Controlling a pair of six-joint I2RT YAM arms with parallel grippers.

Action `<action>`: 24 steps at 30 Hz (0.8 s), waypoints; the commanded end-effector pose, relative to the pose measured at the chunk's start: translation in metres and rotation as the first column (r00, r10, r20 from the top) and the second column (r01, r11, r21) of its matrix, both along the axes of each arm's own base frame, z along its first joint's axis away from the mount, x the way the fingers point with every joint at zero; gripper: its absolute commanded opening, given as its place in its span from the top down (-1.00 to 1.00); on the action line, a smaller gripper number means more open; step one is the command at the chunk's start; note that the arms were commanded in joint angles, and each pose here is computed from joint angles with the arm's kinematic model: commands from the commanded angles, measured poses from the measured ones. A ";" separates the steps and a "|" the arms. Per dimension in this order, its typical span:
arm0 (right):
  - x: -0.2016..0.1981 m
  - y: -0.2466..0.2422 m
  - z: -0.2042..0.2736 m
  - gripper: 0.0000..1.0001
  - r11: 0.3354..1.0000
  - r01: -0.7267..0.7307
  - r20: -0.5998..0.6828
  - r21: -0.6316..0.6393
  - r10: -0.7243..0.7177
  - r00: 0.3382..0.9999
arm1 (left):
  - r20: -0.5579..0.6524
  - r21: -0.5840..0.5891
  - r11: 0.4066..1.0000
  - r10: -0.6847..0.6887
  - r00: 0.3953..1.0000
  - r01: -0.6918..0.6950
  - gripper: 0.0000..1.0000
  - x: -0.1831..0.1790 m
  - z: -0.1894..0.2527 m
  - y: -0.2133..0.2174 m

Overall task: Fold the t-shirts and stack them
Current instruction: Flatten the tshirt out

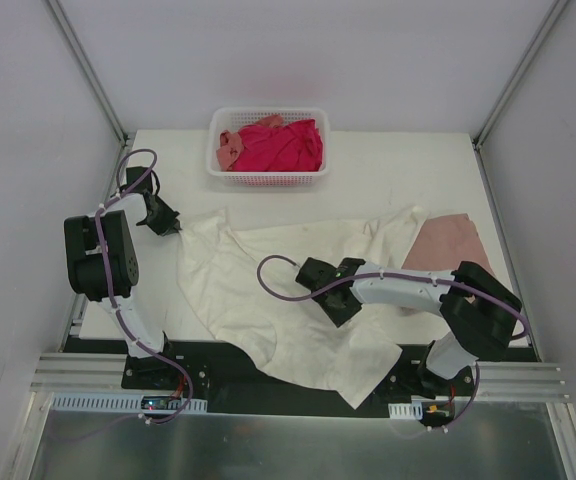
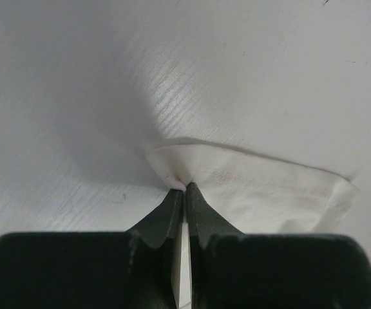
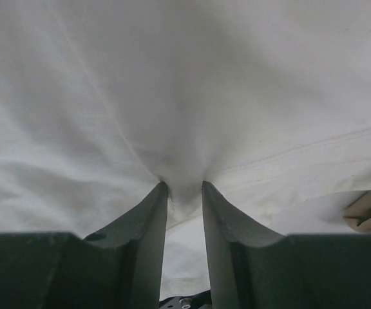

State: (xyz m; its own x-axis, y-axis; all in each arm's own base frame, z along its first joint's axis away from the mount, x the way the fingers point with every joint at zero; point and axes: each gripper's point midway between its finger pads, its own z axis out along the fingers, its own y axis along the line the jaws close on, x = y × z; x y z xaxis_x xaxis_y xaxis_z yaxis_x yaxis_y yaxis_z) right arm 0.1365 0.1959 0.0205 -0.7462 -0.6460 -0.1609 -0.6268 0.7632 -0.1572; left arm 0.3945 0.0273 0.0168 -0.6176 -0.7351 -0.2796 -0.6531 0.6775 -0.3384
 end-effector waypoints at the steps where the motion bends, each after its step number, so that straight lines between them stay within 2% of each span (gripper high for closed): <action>1: 0.014 -0.004 0.011 0.42 0.999 0.051 0.068 -0.019 -0.050 0.996 | -0.109 0.013 1.000 -0.016 0.994 0.017 1.00 -0.029 -0.021 -0.001; 8: 0.007 -0.018 0.008 0.67 0.996 0.068 0.041 -0.055 -0.065 0.997 | -0.102 0.012 1.000 -0.019 0.995 0.020 1.00 -0.029 -0.019 -0.001; 9: 0.006 -0.017 0.009 0.74 0.997 0.065 0.035 -0.046 -0.064 0.997 | -0.103 0.009 1.000 -0.020 0.994 0.021 1.00 -0.029 -0.019 -0.002; 11: 0.007 -0.016 0.011 0.99 0.997 0.073 0.044 -0.031 -0.072 0.996 | -0.093 0.000 1.000 -0.028 0.995 0.028 1.00 -0.028 -0.017 -0.004; 14: 0.006 -0.003 0.022 0.99 0.997 0.052 0.043 0.055 -0.054 0.998 | -0.070 -0.004 0.999 -0.035 0.997 0.034 1.00 -0.026 -0.012 -0.005; 17: 0.014 0.003 0.043 0.99 0.991 0.043 0.108 0.129 -0.057 0.992 | -0.036 -0.006 0.999 -0.047 0.998 0.046 1.00 -0.025 -0.004 -0.007; 20: 0.038 -0.005 0.079 0.99 0.980 0.071 0.254 0.185 -0.118 0.960 | 0.035 -0.015 0.997 -0.078 0.996 0.079 1.00 -0.021 0.018 -0.012; 21: 0.049 -0.011 0.100 0.99 0.973 0.084 0.336 0.215 -0.154 0.929 | 0.058 -0.018 0.996 -0.083 0.995 0.084 1.00 -0.021 0.026 -0.014; 23: 0.068 -0.017 0.134 0.99 0.959 0.094 0.420 0.266 -0.203 0.885 | 0.154 -0.010 0.997 -0.078 0.985 0.080 1.00 -0.018 0.062 -0.016; 24: 0.077 -0.025 0.157 0.99 0.951 0.100 0.488 0.292 -0.238 0.840 | 0.190 -0.007 0.997 -0.074 0.979 0.077 1.00 -0.019 0.076 -0.017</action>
